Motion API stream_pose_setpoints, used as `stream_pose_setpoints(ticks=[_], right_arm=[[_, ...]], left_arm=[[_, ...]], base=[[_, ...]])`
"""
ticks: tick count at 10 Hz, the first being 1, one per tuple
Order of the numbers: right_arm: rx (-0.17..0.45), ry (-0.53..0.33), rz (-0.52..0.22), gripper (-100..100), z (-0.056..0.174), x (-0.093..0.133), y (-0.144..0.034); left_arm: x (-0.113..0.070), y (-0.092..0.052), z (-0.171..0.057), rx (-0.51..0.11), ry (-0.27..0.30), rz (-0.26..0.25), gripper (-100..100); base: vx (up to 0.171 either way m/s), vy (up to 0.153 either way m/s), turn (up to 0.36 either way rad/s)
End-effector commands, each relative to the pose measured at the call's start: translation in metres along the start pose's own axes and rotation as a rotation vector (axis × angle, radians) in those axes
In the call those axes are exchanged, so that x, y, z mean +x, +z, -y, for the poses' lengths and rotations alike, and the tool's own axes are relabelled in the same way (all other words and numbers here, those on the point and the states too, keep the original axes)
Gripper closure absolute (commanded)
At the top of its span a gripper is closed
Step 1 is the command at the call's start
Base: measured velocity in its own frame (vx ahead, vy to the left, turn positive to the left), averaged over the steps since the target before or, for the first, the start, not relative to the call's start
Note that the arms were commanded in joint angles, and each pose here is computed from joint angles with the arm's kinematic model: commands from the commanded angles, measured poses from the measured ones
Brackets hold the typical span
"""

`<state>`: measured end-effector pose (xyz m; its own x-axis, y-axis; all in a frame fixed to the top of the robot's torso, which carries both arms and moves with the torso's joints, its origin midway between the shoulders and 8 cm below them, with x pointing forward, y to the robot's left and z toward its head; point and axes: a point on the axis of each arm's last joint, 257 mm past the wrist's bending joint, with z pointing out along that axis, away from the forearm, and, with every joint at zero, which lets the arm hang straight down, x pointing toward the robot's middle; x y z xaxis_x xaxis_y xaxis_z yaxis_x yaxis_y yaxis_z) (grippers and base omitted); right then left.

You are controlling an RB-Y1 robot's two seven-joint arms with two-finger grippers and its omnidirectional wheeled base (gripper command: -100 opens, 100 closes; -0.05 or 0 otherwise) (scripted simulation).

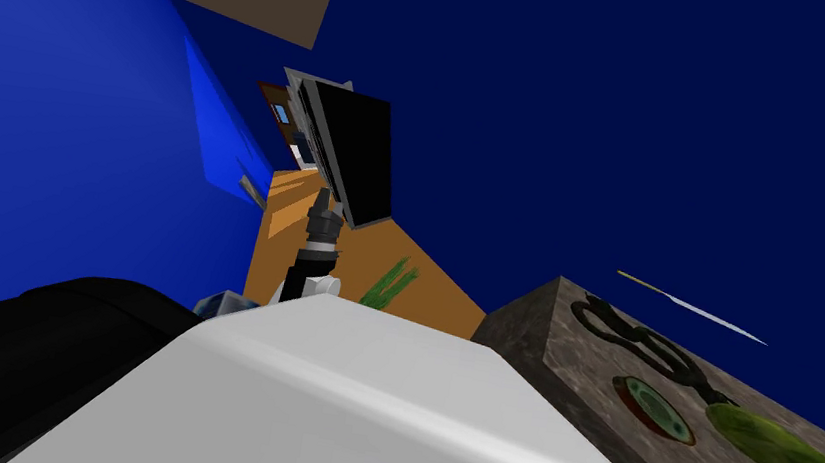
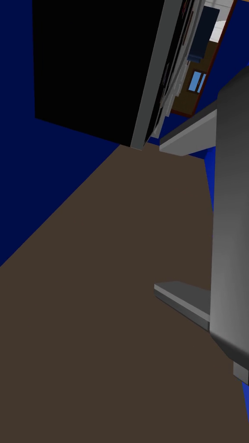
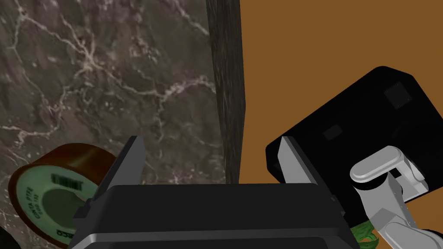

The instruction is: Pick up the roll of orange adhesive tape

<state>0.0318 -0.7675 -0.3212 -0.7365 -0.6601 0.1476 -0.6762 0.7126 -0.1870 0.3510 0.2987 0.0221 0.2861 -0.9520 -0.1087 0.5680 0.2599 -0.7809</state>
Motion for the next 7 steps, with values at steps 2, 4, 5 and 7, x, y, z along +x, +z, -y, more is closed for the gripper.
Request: stream_pose_setpoints(ticks=[2, 4, 5, 7], right_arm=[[0.032, -0.034, -0.019, -100, 0.018, 0.004, -0.011], [0.02, -0.042, -0.005, -100, 0.012, -0.002, -0.005], [0.026, -0.038, -0.009, -100, 0.014, 0.0, -0.007], [0.024, -0.039, -0.009, -100, 0.007, -0.002, 0.0]], left_arm=[[0.0, 0.0, 0.0, 0.0, 0.0, 0.0, 0], [0.0, 0.0, 0.0, 0.0, 0.0, 0.0, 0], [0.0, 0.0, 0.0, 0.0, 0.0, 0.0, 0], [0.0, 0.0, 0.0, 0.0, 0.0, 0.0, 0]], base=[[0.087, -0.063, 0.256], [0.113, -0.061, 0.16], [0.036, -0.004, 0.012], [0.007, -0.019, 0.011]])
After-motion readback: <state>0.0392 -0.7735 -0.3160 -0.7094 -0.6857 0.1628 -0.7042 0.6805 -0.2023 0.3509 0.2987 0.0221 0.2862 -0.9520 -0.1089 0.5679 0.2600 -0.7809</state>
